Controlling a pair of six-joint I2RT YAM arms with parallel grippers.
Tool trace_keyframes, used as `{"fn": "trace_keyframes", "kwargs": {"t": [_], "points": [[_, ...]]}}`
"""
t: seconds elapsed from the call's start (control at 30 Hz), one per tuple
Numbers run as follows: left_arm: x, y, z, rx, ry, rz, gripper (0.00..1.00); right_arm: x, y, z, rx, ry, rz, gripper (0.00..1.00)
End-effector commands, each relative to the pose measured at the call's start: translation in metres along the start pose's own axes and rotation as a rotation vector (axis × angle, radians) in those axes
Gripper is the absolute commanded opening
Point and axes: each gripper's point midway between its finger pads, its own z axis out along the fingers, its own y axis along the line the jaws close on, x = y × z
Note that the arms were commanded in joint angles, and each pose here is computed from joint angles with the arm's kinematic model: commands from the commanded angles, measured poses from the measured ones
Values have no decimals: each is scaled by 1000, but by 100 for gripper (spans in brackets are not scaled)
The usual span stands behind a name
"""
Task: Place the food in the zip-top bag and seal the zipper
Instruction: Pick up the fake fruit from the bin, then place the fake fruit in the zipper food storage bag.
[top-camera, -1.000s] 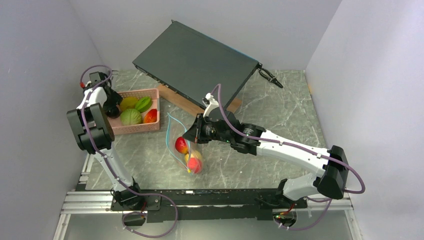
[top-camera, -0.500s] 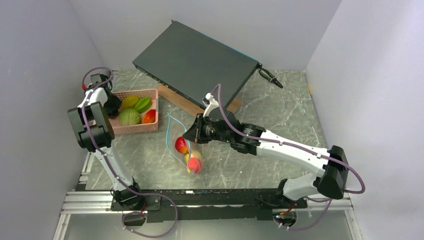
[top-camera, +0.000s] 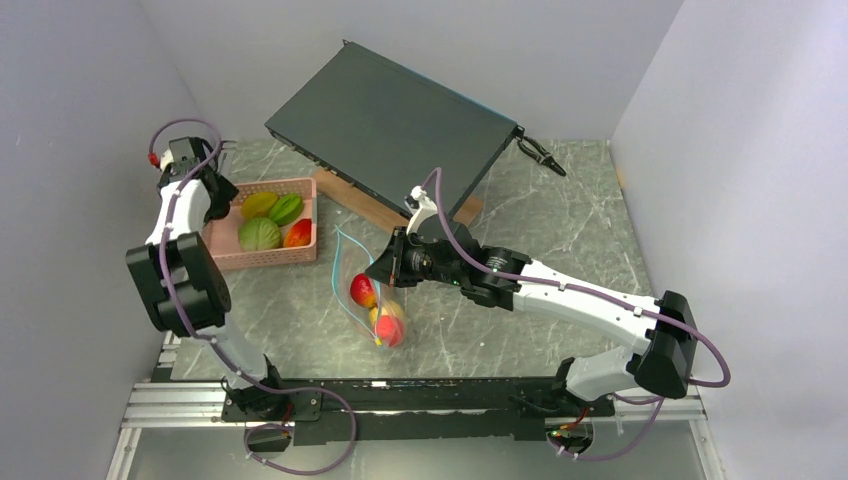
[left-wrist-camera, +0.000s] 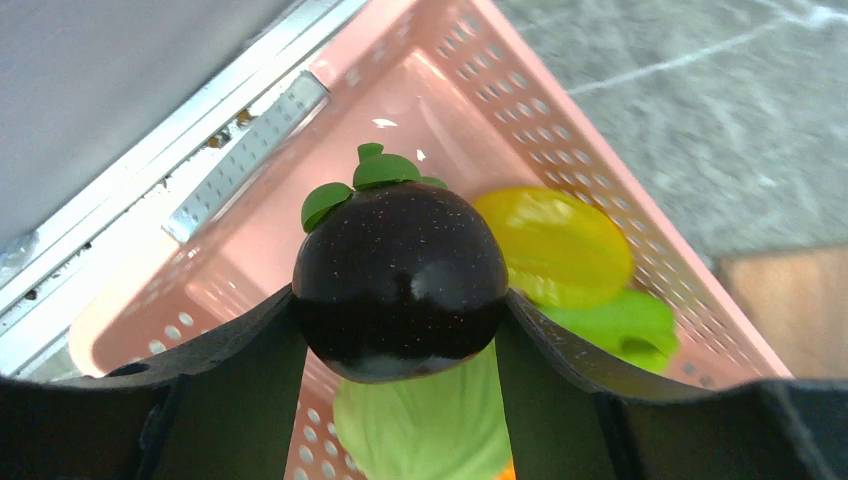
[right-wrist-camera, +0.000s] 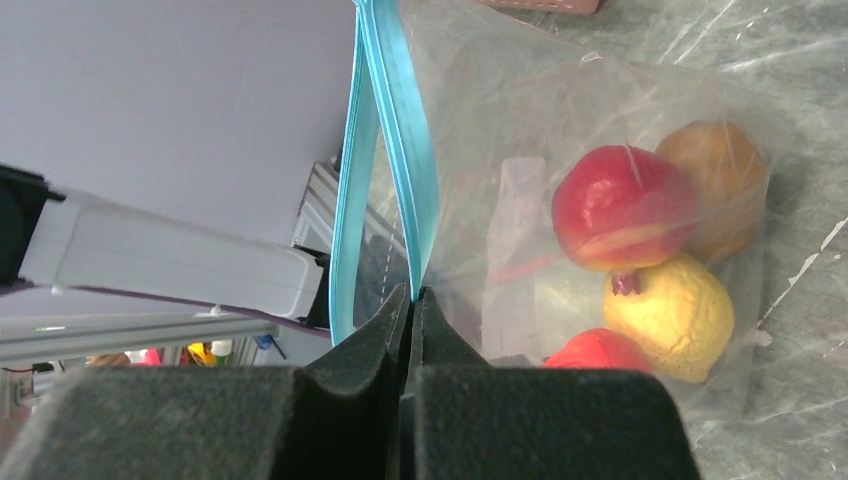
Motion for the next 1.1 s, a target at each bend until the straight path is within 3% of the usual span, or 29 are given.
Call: {"fn": "trace_keyframes", "kwargs": {"t": [0.0, 0.07, 0.2, 0.33, 0.47, 0.63, 0.9, 1.07], "points": [[-10, -20, -46, 116, -63, -13, 38, -20, 27, -15, -91, -63, -20, 0], [-1, -27, -63, 168, -43, -18, 32, -20, 27, -15, -91, -61, -21, 0], [22, -45, -99, 278, -43, 23, 30, -18, 29, -15, -99, -52, -23, 0], [51, -51, -139, 412, -1, 52, 19, -18, 27, -15, -95, -51, -28, 0], [78, -56, -195, 598, -3, 121, 12, -16, 26, -14, -98, -41, -30, 0], [113, -64, -285, 974, -10, 194, 1, -15, 27, -14, -110, -42, -27, 0], [179, -61, -386, 1485, 99, 371, 0, -14, 28, -14, -124, -41, -16, 0], [206, -50, -416, 1623, 109, 444, 0, -16, 27, -16, -118, -53, -21, 0]]}}
